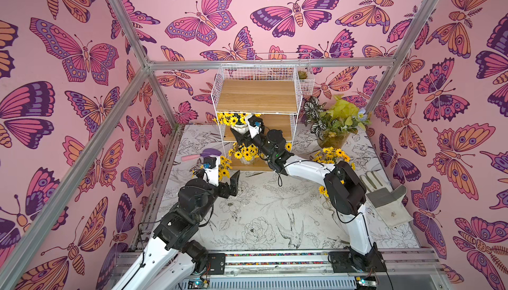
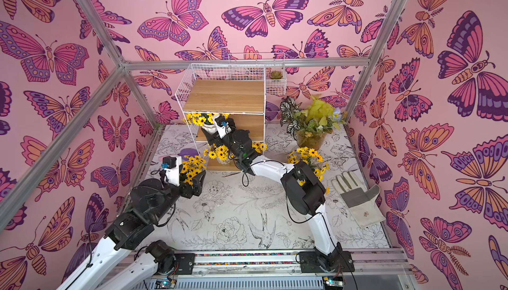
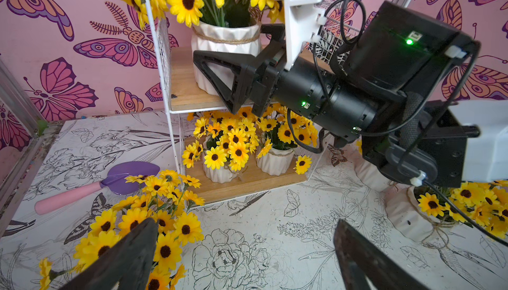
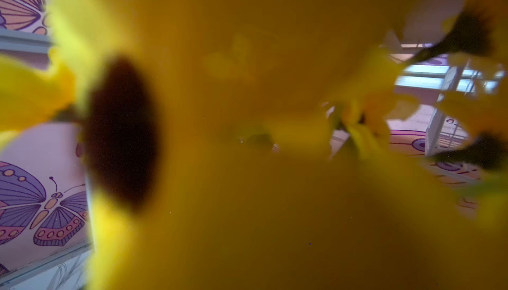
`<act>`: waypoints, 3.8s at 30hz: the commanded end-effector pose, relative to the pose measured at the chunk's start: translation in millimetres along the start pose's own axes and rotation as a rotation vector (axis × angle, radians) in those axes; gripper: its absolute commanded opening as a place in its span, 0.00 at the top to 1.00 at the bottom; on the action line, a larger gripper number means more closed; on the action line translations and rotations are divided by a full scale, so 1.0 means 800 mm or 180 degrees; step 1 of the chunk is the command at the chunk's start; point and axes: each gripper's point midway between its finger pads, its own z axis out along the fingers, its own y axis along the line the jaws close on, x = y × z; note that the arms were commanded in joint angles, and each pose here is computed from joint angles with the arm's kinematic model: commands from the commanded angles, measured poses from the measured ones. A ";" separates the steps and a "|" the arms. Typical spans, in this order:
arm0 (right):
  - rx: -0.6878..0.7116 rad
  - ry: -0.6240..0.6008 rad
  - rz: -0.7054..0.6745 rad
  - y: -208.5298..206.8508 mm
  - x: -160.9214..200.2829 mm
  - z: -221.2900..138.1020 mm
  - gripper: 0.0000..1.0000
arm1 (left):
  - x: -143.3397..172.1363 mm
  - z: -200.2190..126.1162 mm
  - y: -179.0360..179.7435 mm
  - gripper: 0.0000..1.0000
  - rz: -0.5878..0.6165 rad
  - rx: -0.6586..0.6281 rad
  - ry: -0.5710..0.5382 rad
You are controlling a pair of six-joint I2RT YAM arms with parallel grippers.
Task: Take the sunflower pots off the shelves
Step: Pick up the sunflower pot from the shelf, then place the sunflower pot at the center of the board.
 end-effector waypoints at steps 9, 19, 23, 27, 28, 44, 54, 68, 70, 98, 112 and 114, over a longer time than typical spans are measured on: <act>-0.0075 0.0448 0.0064 0.012 0.050 -0.025 0.40 | -0.005 -0.010 0.010 0.00 -0.0106 -0.0092 -0.0145; -0.0184 0.0364 0.0093 0.035 0.029 -0.059 0.42 | -0.006 -0.015 0.012 0.00 -0.0149 -0.0093 -0.0182; -0.0192 0.0278 0.0068 0.046 0.012 -0.073 0.44 | -0.009 -0.017 0.014 0.00 -0.0141 -0.0132 -0.0215; -0.0207 0.0200 0.0098 0.050 -0.009 -0.084 0.47 | -0.014 -0.020 0.017 0.00 -0.0145 -0.0172 -0.0249; -0.0228 0.0166 0.0112 0.053 -0.016 -0.087 0.48 | -0.016 -0.020 0.018 0.00 -0.0151 -0.0179 -0.0263; -0.0652 0.0149 0.0094 0.122 -0.057 -0.171 0.49 | -0.036 -0.049 0.026 0.00 -0.0164 -0.0254 -0.0384; -0.0834 0.0299 0.0257 0.171 -0.015 -0.195 0.49 | -0.040 -0.074 0.036 0.00 -0.0221 -0.0308 -0.0479; -0.1070 0.0539 0.0441 0.255 0.054 -0.189 0.48 | -0.068 -0.112 0.051 0.00 -0.0272 -0.0456 -0.0698; -0.1128 0.0581 0.0451 0.269 0.063 -0.189 0.48 | -0.068 -0.112 0.052 0.00 -0.0268 -0.0468 -0.0699; -0.1541 0.1049 0.0551 0.373 0.204 -0.126 0.47 | -0.055 -0.107 0.045 0.00 -0.0290 -0.0364 -0.0605; -0.1558 0.1330 0.0430 0.392 0.277 -0.116 0.32 | -0.046 -0.098 0.041 0.00 -0.0267 -0.0323 -0.0483; -0.1541 0.1373 0.0382 0.390 0.286 -0.119 0.24 | -0.046 -0.098 0.041 0.00 -0.0279 -0.0321 -0.0488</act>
